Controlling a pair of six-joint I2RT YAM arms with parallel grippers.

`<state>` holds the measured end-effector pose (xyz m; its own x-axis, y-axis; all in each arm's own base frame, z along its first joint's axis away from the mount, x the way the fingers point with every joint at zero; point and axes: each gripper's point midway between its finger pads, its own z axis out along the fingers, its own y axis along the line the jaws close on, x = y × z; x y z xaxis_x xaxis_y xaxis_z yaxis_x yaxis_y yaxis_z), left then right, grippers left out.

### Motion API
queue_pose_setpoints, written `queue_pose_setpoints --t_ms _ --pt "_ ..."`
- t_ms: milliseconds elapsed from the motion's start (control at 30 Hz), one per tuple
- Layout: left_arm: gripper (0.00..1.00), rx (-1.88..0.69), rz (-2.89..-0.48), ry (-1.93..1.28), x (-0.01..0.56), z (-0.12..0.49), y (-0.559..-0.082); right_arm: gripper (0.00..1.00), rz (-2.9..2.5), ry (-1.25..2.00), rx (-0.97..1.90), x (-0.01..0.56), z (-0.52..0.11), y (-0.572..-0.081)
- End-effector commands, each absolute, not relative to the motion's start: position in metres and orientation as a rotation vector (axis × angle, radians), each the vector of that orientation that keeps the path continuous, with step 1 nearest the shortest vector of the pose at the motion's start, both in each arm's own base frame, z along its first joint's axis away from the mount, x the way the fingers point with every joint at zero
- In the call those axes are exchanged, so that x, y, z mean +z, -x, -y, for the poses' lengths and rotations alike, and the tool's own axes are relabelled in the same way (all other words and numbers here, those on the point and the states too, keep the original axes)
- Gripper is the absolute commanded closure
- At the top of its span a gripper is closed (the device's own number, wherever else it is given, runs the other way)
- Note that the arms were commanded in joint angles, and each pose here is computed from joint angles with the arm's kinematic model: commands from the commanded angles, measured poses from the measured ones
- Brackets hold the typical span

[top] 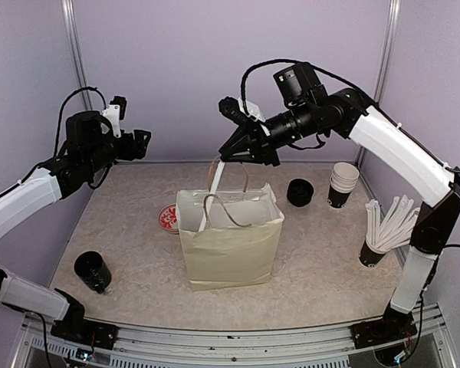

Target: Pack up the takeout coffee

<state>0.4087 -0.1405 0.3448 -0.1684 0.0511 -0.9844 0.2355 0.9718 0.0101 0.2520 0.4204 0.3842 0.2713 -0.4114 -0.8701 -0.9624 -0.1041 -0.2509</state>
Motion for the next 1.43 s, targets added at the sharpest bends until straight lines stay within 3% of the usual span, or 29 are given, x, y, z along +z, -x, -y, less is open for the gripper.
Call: queue_pose_setpoints --t_ms 0,67,233,367,600,700,733,767,1133,1400 --pt "0.13 -0.169 -1.720 -0.227 0.347 0.140 -0.408 0.73 -1.229 1.776 0.805 0.381 -0.410 -0.221" --pt "0.13 -0.172 -1.718 -0.227 0.348 0.140 -0.408 0.63 -1.249 1.780 0.782 0.380 -0.405 -0.220" --pt "0.13 -0.174 -1.716 -0.223 0.349 0.140 -0.408 0.54 -1.291 1.745 0.663 0.383 -0.388 -0.229" --pt "0.11 -0.166 -1.710 -0.217 0.351 0.137 -0.406 0.51 -1.357 1.649 0.598 0.387 -0.363 -0.254" --pt "0.07 -0.162 -1.689 -0.207 0.360 0.134 -0.401 0.49 -1.536 1.248 0.449 0.409 -0.268 -0.341" --pt "0.01 -0.172 -1.682 -0.207 0.363 0.134 -0.399 0.30 -1.604 1.047 0.313 0.409 -0.222 -0.372" --pt "0.01 -0.176 -1.682 -0.207 0.363 0.134 -0.398 0.13 -1.604 0.976 0.273 0.411 -0.206 -0.382" --pt "0.01 -0.182 -1.680 -0.206 0.364 0.135 -0.398 0.02 -1.624 0.908 0.236 0.408 -0.190 -0.389" --pt "0.01 -0.258 -1.781 -0.121 0.354 0.141 -0.410 0.01 -1.668 0.368 -0.089 0.390 -0.073 -0.424" --pt "0.01 -0.212 -1.756 -0.182 0.353 0.146 -0.403 0.01 -1.635 0.404 0.016 0.383 -0.083 -0.411"
